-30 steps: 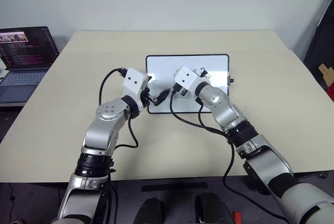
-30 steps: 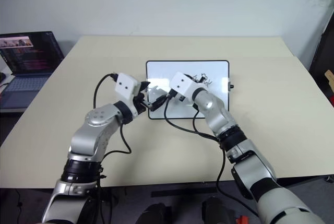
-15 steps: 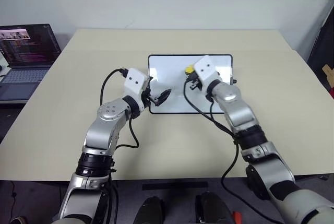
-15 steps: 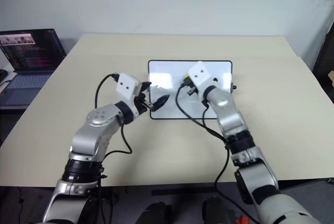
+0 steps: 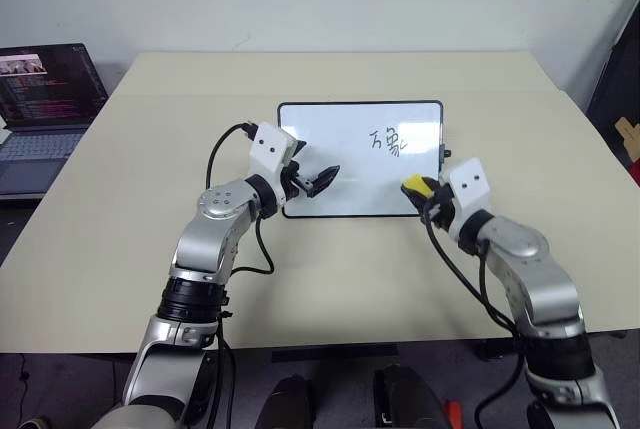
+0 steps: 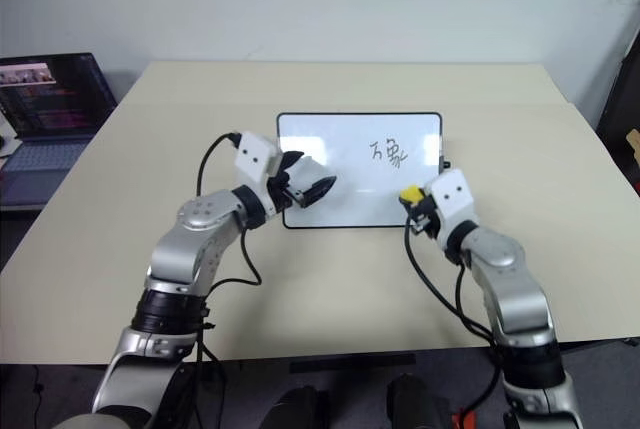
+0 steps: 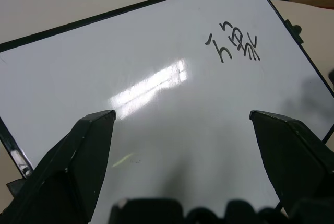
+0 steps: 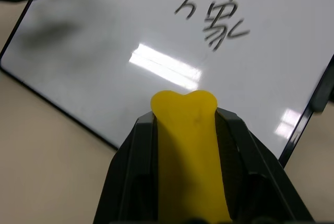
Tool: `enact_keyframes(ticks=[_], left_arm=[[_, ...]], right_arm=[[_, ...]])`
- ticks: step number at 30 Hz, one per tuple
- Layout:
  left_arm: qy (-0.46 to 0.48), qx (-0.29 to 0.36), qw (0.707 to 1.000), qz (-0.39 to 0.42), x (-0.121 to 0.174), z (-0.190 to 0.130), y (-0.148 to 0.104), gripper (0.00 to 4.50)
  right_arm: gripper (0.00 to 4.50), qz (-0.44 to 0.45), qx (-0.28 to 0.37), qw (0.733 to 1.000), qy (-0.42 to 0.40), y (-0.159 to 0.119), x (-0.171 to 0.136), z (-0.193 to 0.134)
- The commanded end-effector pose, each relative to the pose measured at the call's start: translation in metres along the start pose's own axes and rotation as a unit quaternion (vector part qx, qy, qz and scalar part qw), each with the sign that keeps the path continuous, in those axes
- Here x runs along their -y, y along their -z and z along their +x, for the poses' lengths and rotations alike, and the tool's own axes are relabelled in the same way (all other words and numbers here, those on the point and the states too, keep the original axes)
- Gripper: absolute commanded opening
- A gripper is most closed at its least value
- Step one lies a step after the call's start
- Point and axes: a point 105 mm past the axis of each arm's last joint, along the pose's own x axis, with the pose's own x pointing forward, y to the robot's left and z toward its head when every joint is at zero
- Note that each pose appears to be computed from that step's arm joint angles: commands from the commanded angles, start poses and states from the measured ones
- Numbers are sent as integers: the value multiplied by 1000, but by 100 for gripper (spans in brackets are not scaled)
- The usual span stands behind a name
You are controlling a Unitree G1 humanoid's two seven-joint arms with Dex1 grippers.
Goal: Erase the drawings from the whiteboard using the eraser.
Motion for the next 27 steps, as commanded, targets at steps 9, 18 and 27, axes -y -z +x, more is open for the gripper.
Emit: enact_keyframes(ticks=[9, 18, 27], left_arm=[[9, 30, 999, 13, -1, 5, -19, 450], [14, 25, 1000, 5, -1, 3, -19, 450], [20, 23, 999, 10, 5, -1, -18, 450]], right_arm=[[114, -22, 65, 996, 61, -30, 12, -4], [114, -133, 136, 979, 71, -82, 5, 51], [114, -149, 152, 971, 114, -104, 28, 96]])
